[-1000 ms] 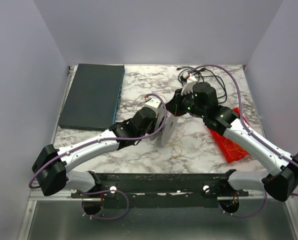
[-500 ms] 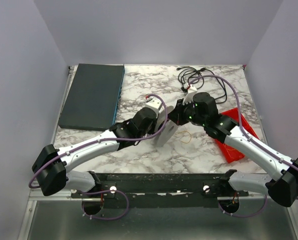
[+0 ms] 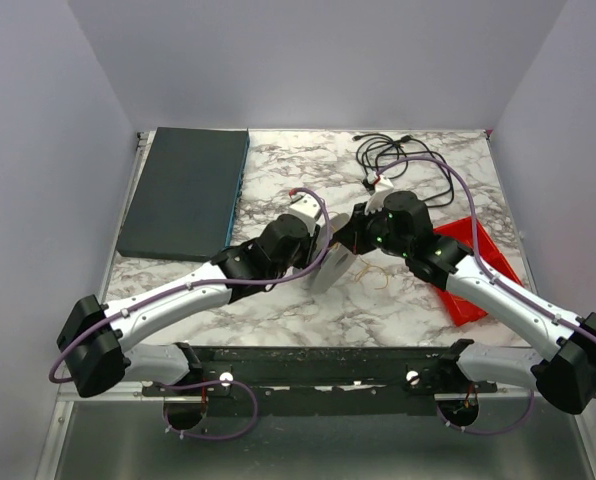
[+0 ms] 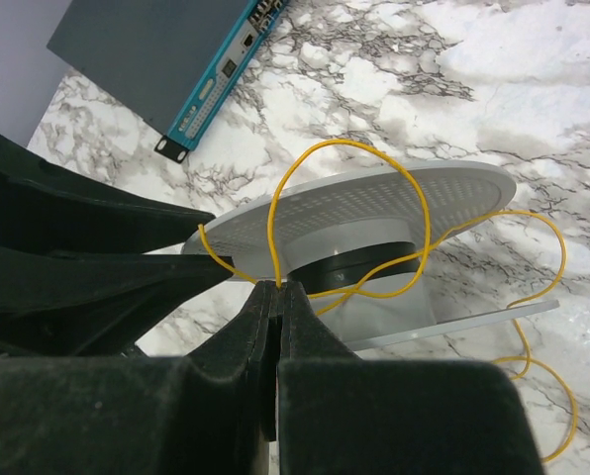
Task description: Wrap the cables
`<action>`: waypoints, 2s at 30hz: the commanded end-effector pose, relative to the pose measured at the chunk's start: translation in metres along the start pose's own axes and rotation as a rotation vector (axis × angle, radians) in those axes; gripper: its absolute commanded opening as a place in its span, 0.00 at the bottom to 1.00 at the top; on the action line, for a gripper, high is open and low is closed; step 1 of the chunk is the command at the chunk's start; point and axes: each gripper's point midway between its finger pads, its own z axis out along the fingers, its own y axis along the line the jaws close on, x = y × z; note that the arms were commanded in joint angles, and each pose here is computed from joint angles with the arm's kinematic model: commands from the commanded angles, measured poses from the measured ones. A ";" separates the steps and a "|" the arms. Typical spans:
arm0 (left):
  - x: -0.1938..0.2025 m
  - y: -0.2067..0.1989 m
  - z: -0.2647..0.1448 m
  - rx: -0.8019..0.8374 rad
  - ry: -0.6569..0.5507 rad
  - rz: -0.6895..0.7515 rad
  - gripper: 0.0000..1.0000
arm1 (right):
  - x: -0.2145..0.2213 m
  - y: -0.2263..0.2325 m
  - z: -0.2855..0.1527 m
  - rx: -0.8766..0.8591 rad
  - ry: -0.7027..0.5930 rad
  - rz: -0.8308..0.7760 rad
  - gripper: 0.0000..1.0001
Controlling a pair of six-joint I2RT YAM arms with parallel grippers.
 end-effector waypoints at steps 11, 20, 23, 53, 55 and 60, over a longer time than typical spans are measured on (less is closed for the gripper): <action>-0.015 -0.013 -0.025 0.113 -0.014 0.083 0.32 | 0.000 -0.004 0.006 0.013 -0.020 -0.002 0.01; -0.020 -0.015 -0.017 0.146 -0.005 0.079 0.40 | 0.000 -0.004 0.006 0.012 -0.017 -0.006 0.01; -0.019 -0.015 -0.010 0.152 0.008 0.080 0.40 | 0.000 -0.005 0.007 0.016 -0.017 -0.005 0.01; -0.015 -0.008 0.022 0.161 0.029 0.042 0.00 | 0.001 -0.012 0.009 0.055 -0.008 -0.014 0.01; -0.021 -0.007 0.017 0.157 0.007 0.040 0.00 | -0.007 -0.023 0.004 0.128 -0.029 -0.015 0.01; -0.045 0.001 -0.006 0.108 -0.039 0.065 0.00 | -0.038 -0.071 -0.019 0.450 -0.127 -0.002 0.01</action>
